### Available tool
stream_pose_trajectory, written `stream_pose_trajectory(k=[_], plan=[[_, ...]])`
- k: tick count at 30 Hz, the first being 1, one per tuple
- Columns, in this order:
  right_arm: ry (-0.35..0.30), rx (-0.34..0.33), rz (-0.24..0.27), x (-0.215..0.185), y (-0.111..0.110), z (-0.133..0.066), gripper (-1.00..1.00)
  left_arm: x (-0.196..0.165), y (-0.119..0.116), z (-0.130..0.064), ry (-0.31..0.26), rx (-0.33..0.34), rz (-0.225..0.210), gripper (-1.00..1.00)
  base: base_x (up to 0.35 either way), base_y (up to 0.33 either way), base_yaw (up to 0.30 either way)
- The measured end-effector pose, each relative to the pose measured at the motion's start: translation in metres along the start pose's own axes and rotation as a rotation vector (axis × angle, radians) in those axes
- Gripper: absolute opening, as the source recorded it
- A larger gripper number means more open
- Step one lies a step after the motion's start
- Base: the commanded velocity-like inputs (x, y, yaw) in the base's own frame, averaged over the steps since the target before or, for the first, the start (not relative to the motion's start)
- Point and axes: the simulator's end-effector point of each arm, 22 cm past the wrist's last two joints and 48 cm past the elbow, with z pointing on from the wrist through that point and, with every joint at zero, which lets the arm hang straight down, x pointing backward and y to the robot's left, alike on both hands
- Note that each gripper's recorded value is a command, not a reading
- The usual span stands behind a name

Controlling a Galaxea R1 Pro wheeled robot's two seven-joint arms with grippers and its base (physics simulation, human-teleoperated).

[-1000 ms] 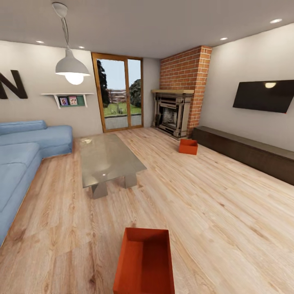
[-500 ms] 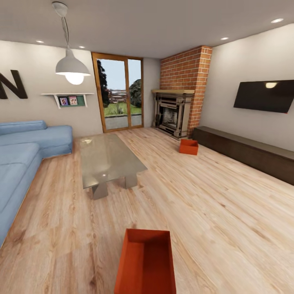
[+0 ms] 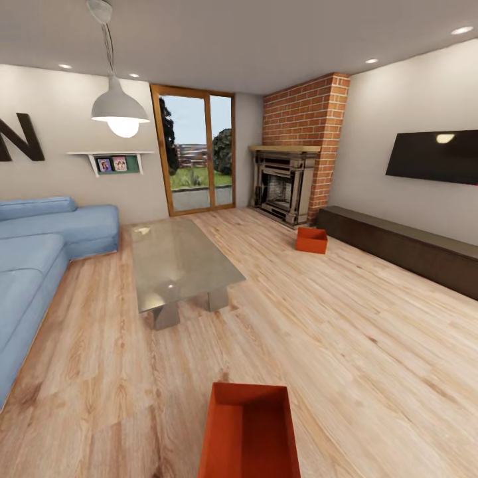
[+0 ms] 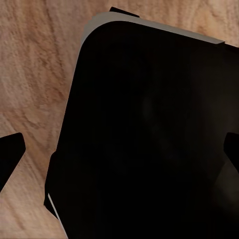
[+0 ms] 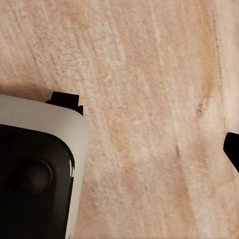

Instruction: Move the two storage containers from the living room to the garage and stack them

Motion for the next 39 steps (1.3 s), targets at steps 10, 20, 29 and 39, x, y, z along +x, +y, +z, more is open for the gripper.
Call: stream_pose_trajectory(k=[10, 20, 29, 39], plan=[[-0.003, -0.001, 0.003, -0.0006, 0.0006, 0.0, 1.0, 0.0, 0.0001, 0.0, 0.0, 0.0, -0.001, 1.0, 0.003, 0.002, -0.052], [-0.004, -0.002, 0.005, -0.001, 0.0014, 0.0, 1.0, 0.0, 0.0001, 0.0, 0.0, 0.0, -0.001, 1.0, 0.0, 0.0, -0.127], [0.0, -0.004, 0.006, -0.0005, 0.0026, -0.0001, 1.0, 0.0, 0.0001, 0.0, 0.0, 0.0, -0.001, 1.0, 0.0, 0.0, -0.036], [0.0, -0.004, 0.005, -0.0003, 0.0025, -0.0003, 1.0, 0.0004, -0.0007, -0.0001, 0.001, 0.002, 0.003, 1.0, 0.095, 0.0, -0.002]])
